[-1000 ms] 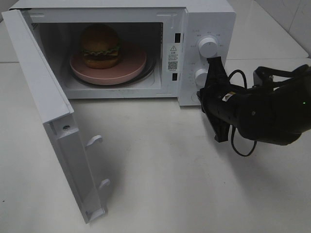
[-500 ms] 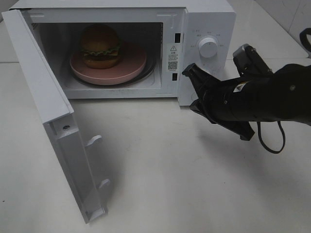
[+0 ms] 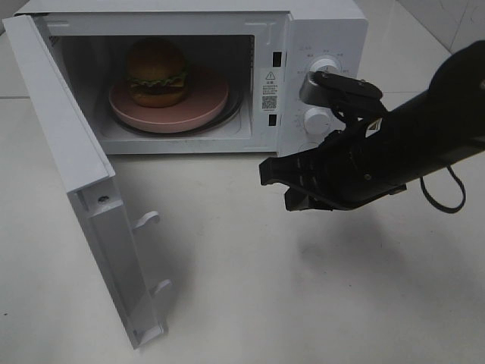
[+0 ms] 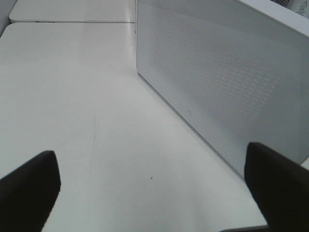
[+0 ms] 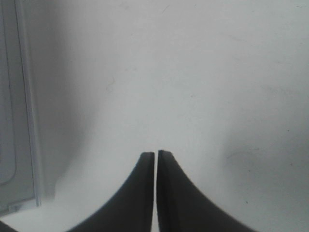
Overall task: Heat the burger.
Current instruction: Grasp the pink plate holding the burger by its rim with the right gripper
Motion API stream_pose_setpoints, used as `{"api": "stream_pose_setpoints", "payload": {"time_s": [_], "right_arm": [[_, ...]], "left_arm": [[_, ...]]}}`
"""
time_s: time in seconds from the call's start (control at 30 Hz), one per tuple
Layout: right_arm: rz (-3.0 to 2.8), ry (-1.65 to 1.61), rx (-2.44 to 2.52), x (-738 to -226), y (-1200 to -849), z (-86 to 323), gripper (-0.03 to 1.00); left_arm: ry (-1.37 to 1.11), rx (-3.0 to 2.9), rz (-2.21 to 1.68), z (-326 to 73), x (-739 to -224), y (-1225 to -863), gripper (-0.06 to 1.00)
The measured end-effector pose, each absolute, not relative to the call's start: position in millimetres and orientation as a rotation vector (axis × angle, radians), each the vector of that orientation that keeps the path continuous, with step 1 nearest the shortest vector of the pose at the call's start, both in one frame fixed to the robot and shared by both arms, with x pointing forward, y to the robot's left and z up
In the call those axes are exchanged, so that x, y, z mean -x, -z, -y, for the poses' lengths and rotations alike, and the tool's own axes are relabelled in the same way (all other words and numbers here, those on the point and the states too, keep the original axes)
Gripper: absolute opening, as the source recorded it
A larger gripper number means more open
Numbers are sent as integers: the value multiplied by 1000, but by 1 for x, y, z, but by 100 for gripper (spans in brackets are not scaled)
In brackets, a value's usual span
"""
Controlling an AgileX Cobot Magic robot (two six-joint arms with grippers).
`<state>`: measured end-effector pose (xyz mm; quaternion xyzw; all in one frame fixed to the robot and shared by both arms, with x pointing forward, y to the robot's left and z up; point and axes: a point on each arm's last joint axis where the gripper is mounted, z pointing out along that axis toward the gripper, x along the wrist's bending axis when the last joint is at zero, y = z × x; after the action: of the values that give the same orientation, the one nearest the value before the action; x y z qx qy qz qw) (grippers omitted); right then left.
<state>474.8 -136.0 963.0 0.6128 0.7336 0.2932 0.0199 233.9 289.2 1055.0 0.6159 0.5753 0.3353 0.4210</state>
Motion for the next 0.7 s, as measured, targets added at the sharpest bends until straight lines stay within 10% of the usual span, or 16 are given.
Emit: {"api": "stream_pose_setpoints", "payload": {"time_s": [0.7], "right_arm": [[-2806, -441, -804, -481, -1006, 141, 11]], "left_arm": [[-840, -1543, -1441, -289, -234, -1055, 98]]}}
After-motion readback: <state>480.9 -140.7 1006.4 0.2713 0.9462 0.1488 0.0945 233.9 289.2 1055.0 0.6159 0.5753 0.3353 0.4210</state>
